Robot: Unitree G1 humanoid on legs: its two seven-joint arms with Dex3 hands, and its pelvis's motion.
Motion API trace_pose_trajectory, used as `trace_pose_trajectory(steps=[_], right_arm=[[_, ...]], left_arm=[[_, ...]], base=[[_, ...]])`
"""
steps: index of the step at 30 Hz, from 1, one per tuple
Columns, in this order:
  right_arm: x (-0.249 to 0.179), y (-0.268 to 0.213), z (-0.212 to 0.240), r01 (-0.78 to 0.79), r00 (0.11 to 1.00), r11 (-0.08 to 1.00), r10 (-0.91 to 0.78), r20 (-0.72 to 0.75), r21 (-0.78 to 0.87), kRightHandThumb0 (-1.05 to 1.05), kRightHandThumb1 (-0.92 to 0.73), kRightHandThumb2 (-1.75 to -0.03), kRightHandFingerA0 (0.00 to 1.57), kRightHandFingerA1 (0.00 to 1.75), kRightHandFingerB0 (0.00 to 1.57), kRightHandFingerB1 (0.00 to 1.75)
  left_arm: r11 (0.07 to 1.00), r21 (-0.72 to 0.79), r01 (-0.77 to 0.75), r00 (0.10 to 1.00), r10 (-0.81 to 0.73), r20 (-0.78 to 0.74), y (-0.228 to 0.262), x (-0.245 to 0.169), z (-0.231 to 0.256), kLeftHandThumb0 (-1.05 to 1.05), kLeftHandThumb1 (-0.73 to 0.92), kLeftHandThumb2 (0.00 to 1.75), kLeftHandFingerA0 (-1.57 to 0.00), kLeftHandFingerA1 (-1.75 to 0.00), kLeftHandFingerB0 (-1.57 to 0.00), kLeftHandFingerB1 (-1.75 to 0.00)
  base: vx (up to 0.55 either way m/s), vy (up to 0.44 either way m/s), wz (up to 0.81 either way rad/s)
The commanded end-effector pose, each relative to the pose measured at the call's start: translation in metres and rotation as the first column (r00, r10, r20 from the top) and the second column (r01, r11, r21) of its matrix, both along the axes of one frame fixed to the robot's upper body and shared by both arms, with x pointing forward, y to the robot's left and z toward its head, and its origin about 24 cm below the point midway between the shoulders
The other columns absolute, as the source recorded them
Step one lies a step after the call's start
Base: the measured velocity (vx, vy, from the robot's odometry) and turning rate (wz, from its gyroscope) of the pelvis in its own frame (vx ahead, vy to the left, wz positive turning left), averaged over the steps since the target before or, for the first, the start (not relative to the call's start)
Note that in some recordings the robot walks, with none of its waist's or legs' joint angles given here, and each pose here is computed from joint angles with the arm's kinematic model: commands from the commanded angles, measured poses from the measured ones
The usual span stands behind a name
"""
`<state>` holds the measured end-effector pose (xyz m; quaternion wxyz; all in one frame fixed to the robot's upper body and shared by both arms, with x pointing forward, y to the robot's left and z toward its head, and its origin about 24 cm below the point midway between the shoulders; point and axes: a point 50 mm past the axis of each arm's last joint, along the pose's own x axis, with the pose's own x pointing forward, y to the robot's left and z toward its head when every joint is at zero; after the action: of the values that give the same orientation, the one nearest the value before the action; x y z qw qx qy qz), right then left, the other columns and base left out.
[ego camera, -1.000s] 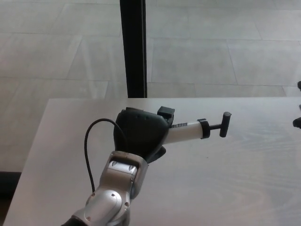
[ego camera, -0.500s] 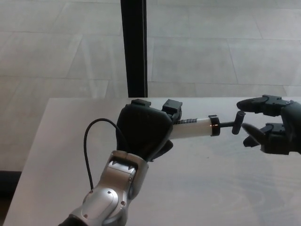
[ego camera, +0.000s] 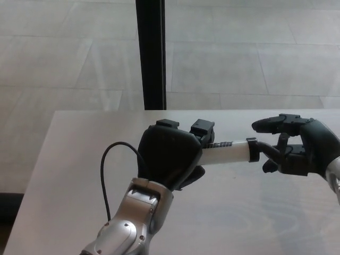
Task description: The robot uses its left hand to lift the air pump kept on the middle of the desk and use the right hand to pull out the handle
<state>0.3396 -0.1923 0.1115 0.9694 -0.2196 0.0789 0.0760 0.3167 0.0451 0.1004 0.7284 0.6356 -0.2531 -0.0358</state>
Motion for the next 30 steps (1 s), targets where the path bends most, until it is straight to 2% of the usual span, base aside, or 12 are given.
trace_pose_trajectory(steps=[1, 5, 9, 10, 11, 14, 15, 21, 22, 23, 24, 30], right_arm=[[0.000, -0.003, 0.004, 0.054, 0.996, 0.998, -0.052, 0.070, -0.033, -0.34, -0.65, -0.59, 0.91, 0.84, 0.60, 0.48], [-0.001, -0.006, 0.003, 0.061, 0.991, 0.998, -0.058, 0.122, -0.021, -0.17, -0.68, -0.68, 0.92, 1.04, 0.77, 0.67], [0.000, -0.007, 0.003, 0.046, 0.987, 0.999, -0.046, 0.156, 0.002, -0.14, -0.66, -0.81, 0.85, 1.55, 0.86, 0.96], [0.000, -0.007, 0.003, 0.048, 0.986, 0.999, -0.048, 0.158, 0.005, -0.15, -0.67, -0.82, 0.86, 1.62, 0.85, 1.06], [0.000, -0.007, 0.003, 0.041, 0.985, 0.999, -0.043, 0.168, 0.011, -0.13, -0.67, -0.89, 0.81, 1.66, 0.80, 1.32], [0.000, -0.007, 0.002, 0.037, 0.984, 0.999, -0.038, 0.175, 0.004, -0.13, -0.65, -0.92, 0.82, 1.71, 0.78, 1.48], [-0.001, -0.007, 0.001, 0.035, 0.984, 0.999, -0.030, 0.178, -0.022, -0.14, -0.61, -0.97, 0.85, 1.72, 0.78, 1.53], [-0.003, -0.006, -0.005, 0.038, 0.988, 0.999, -0.032, 0.153, -0.037, -0.14, -0.59, -0.96, 0.87, 1.75, 0.78, 1.53], [-0.003, -0.006, -0.006, 0.034, 0.988, 0.998, -0.026, 0.155, -0.044, -0.15, -0.59, -0.95, 0.87, 1.72, 0.80, 1.49], [-0.004, -0.005, -0.008, 0.029, 0.987, 0.998, -0.020, 0.157, -0.052, -0.14, -0.57, -0.97, 0.87, 1.71, 0.80, 1.49], [-0.004, -0.005, -0.009, 0.030, 0.987, 0.998, -0.021, 0.158, -0.052, -0.13, -0.55, -1.02, 0.87, 1.70, 0.81, 1.49], [-0.004, -0.007, -0.014, 0.040, 0.988, 0.998, -0.031, 0.149, -0.056, -0.15, -0.55, -1.00, 0.86, 1.72, 0.79, 1.54]], left_arm=[[1.000, 0.028, -0.001, 1.000, 0.001, 0.013, 0.004, -0.001, -0.002, -0.27, 0.64, 0.84, -0.88, -1.67, -0.82, -1.13], [1.000, -0.008, 0.016, 0.998, -0.015, 0.055, 0.004, 0.000, -0.002, -0.22, 0.56, 0.95, -0.90, -1.65, -0.85, -1.09], [1.000, -0.013, -0.002, 1.000, 0.003, 0.022, 0.006, 0.003, 0.001, -0.24, 0.62, 0.94, -0.86, -1.73, -0.75, -1.44], [1.000, -0.009, -0.001, 1.000, 0.002, 0.030, 0.006, 0.004, 0.002, -0.17, 0.60, 0.97, -1.00, -1.74, -0.79, -1.37], [1.000, 0.014, -0.013, 0.999, 0.012, 0.045, 0.007, 0.004, 0.002, -0.26, 0.65, 0.94, -0.90, -1.75, -0.78, -1.32], [1.000, 0.004, -0.011, 0.998, 0.011, 0.056, 0.009, 0.004, 0.002, -0.18, 0.55, 1.02, -1.06, -1.67, -0.89, -1.31], [1.000, 0.010, -0.011, 0.999, 0.011, 0.050, 0.009, 0.004, 0.002, -0.24, 0.57, 1.00, -0.88, -1.73, -0.81, -1.26], [1.000, -0.025, -0.020, 0.998, 0.021, 0.058, 0.008, 0.006, 0.007, -0.23, 0.52, 1.06, -0.88, -1.75, -0.81, -1.35], [0.999, -0.027, -0.020, 0.997, 0.022, 0.069, 0.007, 0.007, 0.009, -0.18, 0.49, 1.06, -1.02, -1.73, -0.85, -1.37], [0.999, -0.044, -0.021, 0.998, 0.023, 0.066, 0.007, 0.007, 0.011, -0.31, 0.51, 1.12, -1.19, -1.36, -0.94, -1.18], [0.999, -0.044, -0.020, 0.998, 0.022, 0.062, 0.007, 0.008, 0.012, -0.18, 0.56, 1.05, -1.03, -1.75, -0.75, -1.43], [0.993, -0.109, -0.045, 0.999, 0.045, 0.001, 0.008, 0.011, 0.021, -0.23, 0.63, 0.93, -0.80, -1.75, -0.69, -1.46]], base=[[0.00, 0.000, 0.00], [0.00, 0.000, 0.00], [0.00, 0.000, 0.00], [0.00, 0.000, 0.00], [0.00, 0.000, 0.00], [0.00, 0.000, 0.00], [0.00, 0.000, 0.00], [0.00, 0.000, 0.00], [0.00, 0.000, 0.00], [0.00, 0.000, 0.00], [0.00, 0.000, 0.00], [0.00, 0.000, 0.00]])
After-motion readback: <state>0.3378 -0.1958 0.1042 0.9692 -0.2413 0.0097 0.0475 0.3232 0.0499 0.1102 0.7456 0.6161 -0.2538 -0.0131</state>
